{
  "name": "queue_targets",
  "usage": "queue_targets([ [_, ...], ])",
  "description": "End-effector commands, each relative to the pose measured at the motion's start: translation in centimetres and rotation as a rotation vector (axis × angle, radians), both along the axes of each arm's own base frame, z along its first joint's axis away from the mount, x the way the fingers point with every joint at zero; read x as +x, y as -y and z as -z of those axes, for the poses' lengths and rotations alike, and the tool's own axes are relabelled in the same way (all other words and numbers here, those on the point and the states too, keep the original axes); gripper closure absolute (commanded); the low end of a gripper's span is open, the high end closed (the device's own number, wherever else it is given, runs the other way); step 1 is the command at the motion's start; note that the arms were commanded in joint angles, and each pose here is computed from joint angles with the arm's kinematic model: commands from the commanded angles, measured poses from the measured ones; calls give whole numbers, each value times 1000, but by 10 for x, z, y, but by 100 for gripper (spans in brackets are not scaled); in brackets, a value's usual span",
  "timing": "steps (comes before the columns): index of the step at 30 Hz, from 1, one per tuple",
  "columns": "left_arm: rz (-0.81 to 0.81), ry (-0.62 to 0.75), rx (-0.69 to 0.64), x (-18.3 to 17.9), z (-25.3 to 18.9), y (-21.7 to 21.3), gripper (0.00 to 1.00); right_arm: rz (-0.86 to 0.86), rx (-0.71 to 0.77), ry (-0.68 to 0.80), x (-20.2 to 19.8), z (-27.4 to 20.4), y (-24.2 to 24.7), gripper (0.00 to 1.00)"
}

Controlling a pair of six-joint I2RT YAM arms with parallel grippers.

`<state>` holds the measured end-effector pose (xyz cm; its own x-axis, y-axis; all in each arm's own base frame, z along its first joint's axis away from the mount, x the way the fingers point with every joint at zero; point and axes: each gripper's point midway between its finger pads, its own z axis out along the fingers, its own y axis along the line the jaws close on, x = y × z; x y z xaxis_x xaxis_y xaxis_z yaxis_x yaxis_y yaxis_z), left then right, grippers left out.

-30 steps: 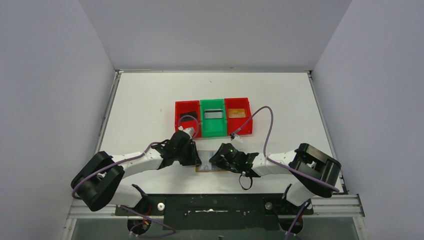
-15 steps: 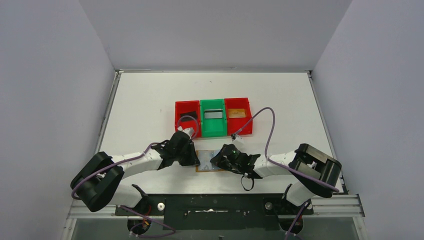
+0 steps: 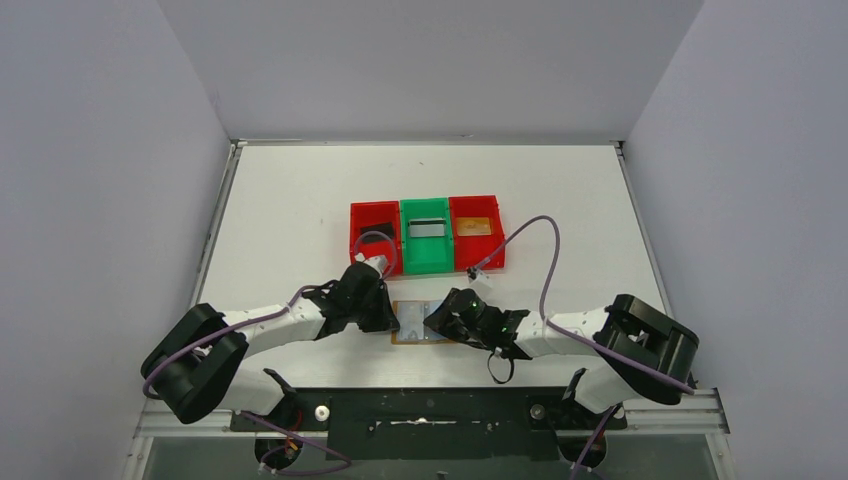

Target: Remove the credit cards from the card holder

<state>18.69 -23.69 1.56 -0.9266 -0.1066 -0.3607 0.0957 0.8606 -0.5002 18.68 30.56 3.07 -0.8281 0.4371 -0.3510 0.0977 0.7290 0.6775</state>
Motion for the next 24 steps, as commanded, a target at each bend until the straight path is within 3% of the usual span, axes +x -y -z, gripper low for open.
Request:
queue_targets([
  [1, -4, -27, 65, -10, 13, -14, 100, -16, 23, 20, 3, -8, -9, 80],
  [5, -1, -26, 59, -10, 12, -13, 100, -53, -4, 16, 4, -3, -18, 71],
  [10, 0, -26, 60, -10, 12, -13, 100, -68, -71, 3, 3, 7, -22, 71],
  [17, -3, -25, 62, -10, 12, -14, 100, -41, -210, 17, 4, 9, -13, 90],
  [21, -10, -28, 76, -10, 13, -16, 100, -22, -170, 42, 6, -1, -10, 99],
  [24, -11, -27, 80, -10, 13, -17, 100, -26, -102, 62, 8, -11, -11, 100],
])
